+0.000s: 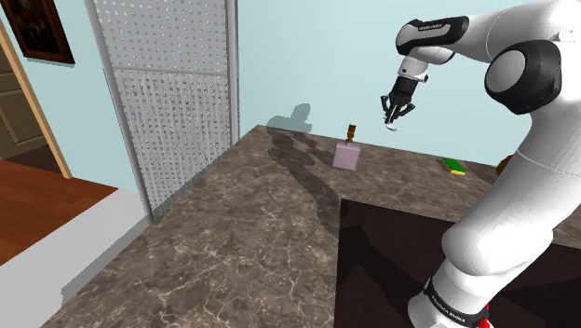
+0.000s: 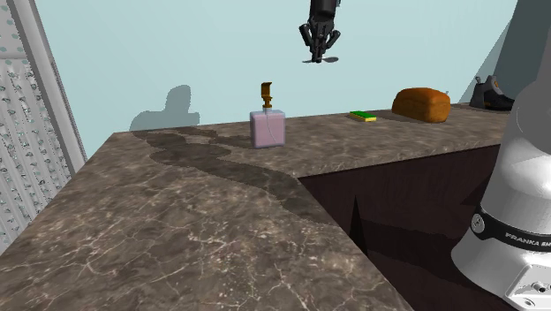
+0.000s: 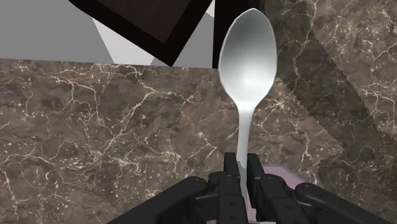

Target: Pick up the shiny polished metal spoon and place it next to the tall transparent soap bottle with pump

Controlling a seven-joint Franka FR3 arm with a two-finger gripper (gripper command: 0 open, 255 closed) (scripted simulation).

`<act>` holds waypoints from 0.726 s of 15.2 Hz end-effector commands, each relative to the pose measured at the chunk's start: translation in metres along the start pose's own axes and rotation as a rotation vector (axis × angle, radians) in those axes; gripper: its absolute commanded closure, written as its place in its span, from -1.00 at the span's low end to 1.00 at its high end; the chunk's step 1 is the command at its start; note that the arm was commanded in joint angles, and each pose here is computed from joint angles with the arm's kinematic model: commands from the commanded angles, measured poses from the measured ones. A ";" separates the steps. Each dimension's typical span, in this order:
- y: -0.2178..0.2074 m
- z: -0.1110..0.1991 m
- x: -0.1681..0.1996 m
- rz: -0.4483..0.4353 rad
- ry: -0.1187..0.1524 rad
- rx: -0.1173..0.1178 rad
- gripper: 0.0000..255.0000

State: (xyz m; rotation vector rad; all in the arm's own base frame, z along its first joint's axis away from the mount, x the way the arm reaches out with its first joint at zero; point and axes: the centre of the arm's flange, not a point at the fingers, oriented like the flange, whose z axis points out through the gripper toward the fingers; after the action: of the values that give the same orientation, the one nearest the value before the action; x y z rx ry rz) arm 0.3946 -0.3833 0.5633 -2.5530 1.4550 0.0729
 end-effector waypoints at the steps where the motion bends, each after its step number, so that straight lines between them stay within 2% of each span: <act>1: 0.004 0.009 0.003 -0.001 0.000 0.000 1.00; 11: 0.012 0.061 0.010 -0.001 0.000 0.000 1.00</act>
State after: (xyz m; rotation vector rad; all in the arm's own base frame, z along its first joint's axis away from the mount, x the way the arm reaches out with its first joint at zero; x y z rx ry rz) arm 0.3947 -0.3843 0.5063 -2.5534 1.4537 0.0733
